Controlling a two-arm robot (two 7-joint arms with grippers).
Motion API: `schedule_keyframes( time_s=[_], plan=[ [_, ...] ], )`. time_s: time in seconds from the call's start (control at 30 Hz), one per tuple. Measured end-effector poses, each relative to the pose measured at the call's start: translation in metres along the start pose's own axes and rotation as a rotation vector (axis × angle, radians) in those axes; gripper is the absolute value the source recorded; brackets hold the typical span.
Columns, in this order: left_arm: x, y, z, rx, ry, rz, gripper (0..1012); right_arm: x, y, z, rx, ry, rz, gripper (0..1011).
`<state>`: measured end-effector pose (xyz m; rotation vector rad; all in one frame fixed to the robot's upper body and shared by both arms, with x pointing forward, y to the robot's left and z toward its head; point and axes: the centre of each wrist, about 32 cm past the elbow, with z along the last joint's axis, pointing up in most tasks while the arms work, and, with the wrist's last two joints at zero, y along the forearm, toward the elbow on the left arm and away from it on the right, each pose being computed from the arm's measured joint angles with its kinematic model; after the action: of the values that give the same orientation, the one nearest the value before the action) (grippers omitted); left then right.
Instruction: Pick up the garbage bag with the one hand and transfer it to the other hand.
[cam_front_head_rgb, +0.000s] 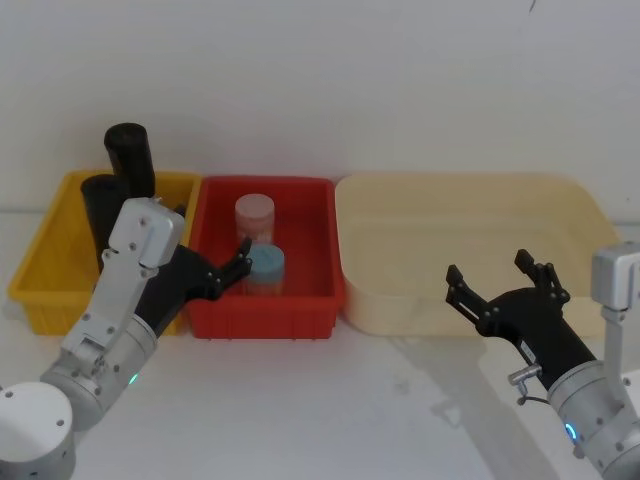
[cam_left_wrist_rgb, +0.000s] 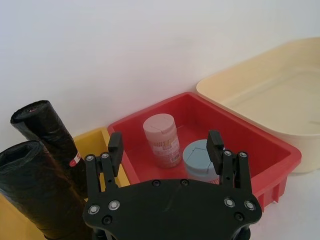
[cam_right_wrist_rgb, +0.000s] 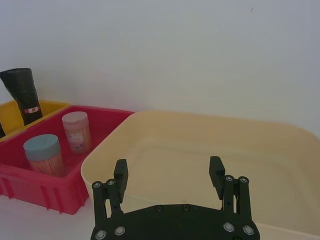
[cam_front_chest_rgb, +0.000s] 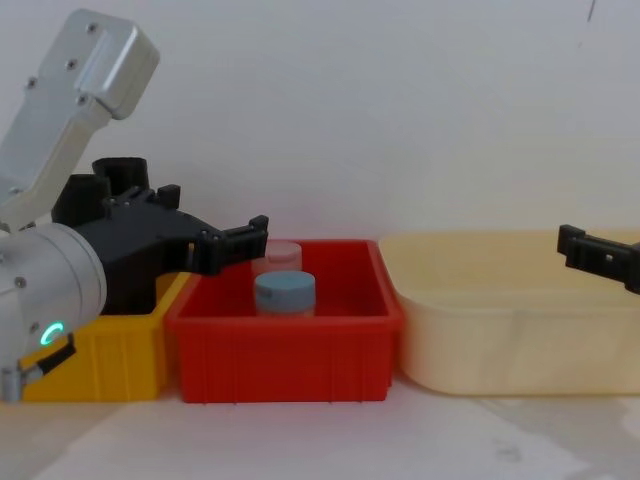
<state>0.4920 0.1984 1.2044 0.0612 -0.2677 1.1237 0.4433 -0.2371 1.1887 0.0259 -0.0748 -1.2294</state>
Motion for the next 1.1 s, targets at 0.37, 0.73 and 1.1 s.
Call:
schedule_keyframes(
  time_s=[0.37, 0.73, 1.1],
  plan=[
    [0.0, 0.0, 0.0, 0.0, 0.0, 0.0, 1001, 0.0, 0.0, 0.0, 0.0, 0.0, 0.0, 1001],
    [0.0, 0.0, 0.0, 0.0, 0.0, 0.0, 1001, 0.0, 0.0, 0.0, 0.0, 0.0, 0.0, 1002],
    [0.0, 0.0, 0.0, 0.0, 0.0, 0.0, 1001, 0.0, 0.0, 0.0, 0.0, 0.0, 0.0, 1002]
  ],
)
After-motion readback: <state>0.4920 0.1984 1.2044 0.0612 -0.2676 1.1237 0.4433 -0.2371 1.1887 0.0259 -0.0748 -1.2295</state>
